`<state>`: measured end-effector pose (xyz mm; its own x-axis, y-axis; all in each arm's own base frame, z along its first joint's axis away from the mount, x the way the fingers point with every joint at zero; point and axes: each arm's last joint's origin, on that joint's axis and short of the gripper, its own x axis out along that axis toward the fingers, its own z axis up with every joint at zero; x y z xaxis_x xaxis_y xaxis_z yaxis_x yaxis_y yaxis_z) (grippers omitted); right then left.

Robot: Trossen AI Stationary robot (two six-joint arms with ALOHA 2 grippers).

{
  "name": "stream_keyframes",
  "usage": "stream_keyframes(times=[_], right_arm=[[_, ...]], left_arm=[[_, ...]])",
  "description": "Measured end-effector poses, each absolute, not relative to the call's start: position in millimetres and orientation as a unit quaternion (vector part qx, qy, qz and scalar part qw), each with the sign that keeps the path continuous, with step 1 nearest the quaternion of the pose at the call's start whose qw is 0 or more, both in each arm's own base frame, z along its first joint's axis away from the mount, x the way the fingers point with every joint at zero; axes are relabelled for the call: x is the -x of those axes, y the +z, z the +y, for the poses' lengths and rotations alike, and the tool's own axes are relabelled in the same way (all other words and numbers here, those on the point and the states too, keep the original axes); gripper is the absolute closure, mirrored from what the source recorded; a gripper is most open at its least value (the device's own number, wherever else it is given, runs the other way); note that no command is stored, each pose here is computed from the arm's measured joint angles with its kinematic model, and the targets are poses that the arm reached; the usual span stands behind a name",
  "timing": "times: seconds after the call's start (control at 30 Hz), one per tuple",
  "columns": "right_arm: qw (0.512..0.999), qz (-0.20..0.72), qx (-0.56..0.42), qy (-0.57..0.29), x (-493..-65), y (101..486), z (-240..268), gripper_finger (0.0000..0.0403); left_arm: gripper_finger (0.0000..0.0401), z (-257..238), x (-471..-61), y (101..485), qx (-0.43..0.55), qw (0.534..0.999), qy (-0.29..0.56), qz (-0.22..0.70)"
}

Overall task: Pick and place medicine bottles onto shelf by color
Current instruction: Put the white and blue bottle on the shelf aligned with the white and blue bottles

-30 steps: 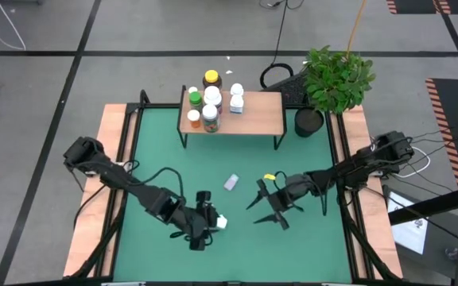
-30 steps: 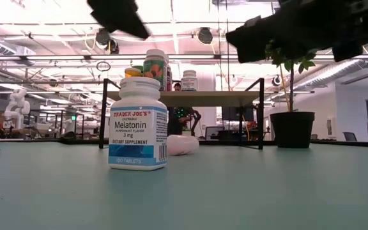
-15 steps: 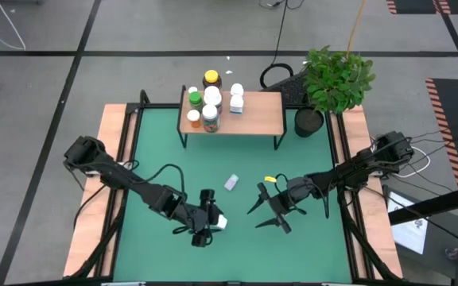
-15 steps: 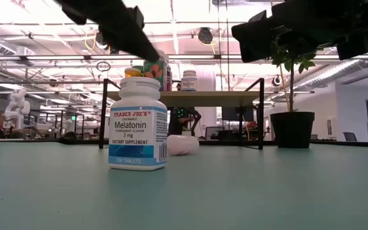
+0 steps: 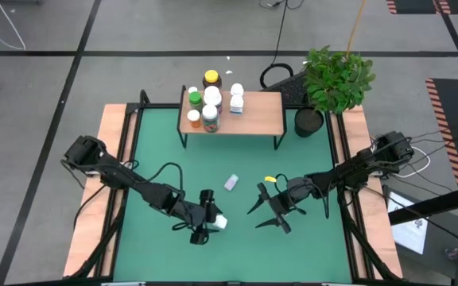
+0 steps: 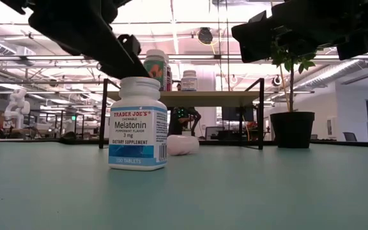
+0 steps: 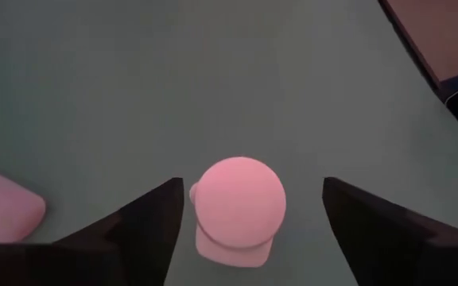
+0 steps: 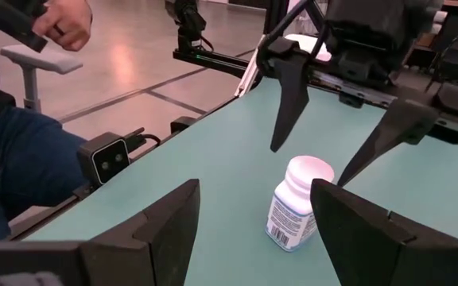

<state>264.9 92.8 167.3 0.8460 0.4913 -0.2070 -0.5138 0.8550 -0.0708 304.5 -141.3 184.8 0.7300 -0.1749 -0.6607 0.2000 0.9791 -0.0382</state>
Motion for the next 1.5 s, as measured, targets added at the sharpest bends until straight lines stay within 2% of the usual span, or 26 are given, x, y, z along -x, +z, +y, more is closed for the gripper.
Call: stream_keyframes(times=[0.43,0.67,1.0,1.23,1.37,1.5], right_arm=[[0.959,0.091,0.062,0.262,-265.0,167.4,92.9,0.0167],[0.959,0.089,0.062,0.262,-265.2,167.9,92.9,0.0167],[0.959,0.088,0.061,0.262,-265.2,168.2,92.9,0.0167],[0.960,0.088,0.056,0.261,-265.3,168.5,92.9,0.0167],[0.962,0.111,0.021,0.247,-264.4,166.0,93.8,0.0167],[0.960,0.163,0.005,0.228,-259.3,156.4,102.8,0.0167]], left_arm=[[0.0148,-138.5,-303.2,173.4,-0.005,0.936,-0.096,0.340],[0.0150,-136.5,-305.5,165.6,-0.011,0.933,-0.088,0.349],[0.0156,-136.8,-309.6,164.6,-0.002,0.932,-0.121,0.342],[0.0225,-129.1,-312.1,164.8,0.014,0.930,-0.107,0.351],[0.0233,-118.8,-316.8,179.0,0.041,0.922,-0.075,0.378],[0.0223,-109.4,-327.2,217.4,0.019,0.907,-0.047,0.418]])
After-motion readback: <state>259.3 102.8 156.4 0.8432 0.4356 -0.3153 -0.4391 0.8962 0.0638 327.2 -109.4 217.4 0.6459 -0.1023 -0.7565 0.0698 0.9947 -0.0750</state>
